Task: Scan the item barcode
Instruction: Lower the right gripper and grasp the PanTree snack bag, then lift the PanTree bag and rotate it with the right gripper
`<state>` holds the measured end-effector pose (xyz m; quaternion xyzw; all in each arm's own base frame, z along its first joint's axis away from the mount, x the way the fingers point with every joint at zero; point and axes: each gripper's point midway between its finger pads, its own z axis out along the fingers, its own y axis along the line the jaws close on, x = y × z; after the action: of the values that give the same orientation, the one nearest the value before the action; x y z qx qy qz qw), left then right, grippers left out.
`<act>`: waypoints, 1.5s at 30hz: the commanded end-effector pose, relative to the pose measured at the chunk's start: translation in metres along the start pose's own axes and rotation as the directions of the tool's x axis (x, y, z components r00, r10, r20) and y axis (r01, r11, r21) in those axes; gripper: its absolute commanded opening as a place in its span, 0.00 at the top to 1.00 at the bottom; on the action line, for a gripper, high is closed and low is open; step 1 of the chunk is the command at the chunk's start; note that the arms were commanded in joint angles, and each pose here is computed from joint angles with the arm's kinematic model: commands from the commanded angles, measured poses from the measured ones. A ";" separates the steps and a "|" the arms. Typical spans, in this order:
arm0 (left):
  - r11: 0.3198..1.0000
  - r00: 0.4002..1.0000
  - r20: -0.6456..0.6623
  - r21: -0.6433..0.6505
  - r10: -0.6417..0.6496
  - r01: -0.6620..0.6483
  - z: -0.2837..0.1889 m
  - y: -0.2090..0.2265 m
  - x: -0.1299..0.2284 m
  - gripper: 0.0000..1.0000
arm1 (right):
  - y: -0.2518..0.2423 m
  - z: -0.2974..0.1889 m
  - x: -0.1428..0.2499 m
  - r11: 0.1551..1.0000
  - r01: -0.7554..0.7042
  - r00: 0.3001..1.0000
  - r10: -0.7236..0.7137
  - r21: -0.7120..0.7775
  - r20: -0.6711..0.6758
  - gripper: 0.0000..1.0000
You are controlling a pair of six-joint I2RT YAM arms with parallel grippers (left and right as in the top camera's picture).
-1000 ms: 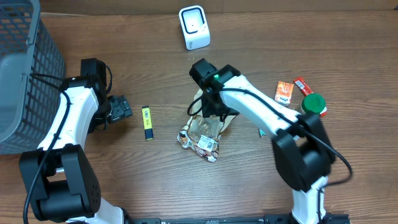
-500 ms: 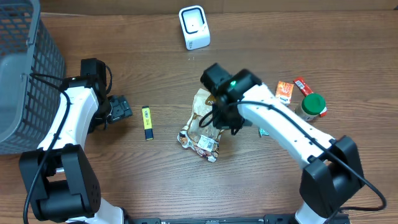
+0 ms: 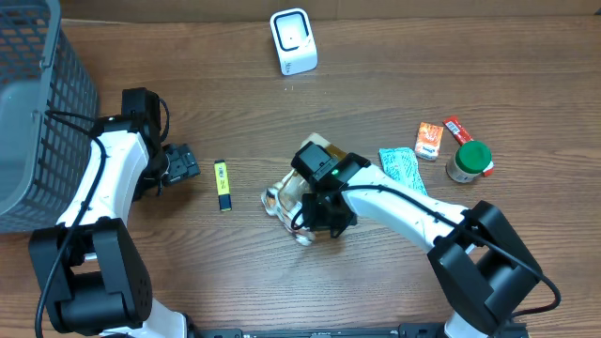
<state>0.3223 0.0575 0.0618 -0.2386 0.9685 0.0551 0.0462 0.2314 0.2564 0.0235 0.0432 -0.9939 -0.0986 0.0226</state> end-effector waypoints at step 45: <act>1.000 1.000 -0.005 -0.012 0.014 -0.014 0.002 0.001 0.002 0.00 | -0.046 -0.027 -0.078 0.940 0.341 0.925 -0.340 0.022 0.169 0.21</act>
<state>0.3223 0.0575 0.0618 -0.2388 0.9684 0.0551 0.0462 0.3233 0.2126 0.0475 0.1953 -0.9713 -0.0997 -0.0917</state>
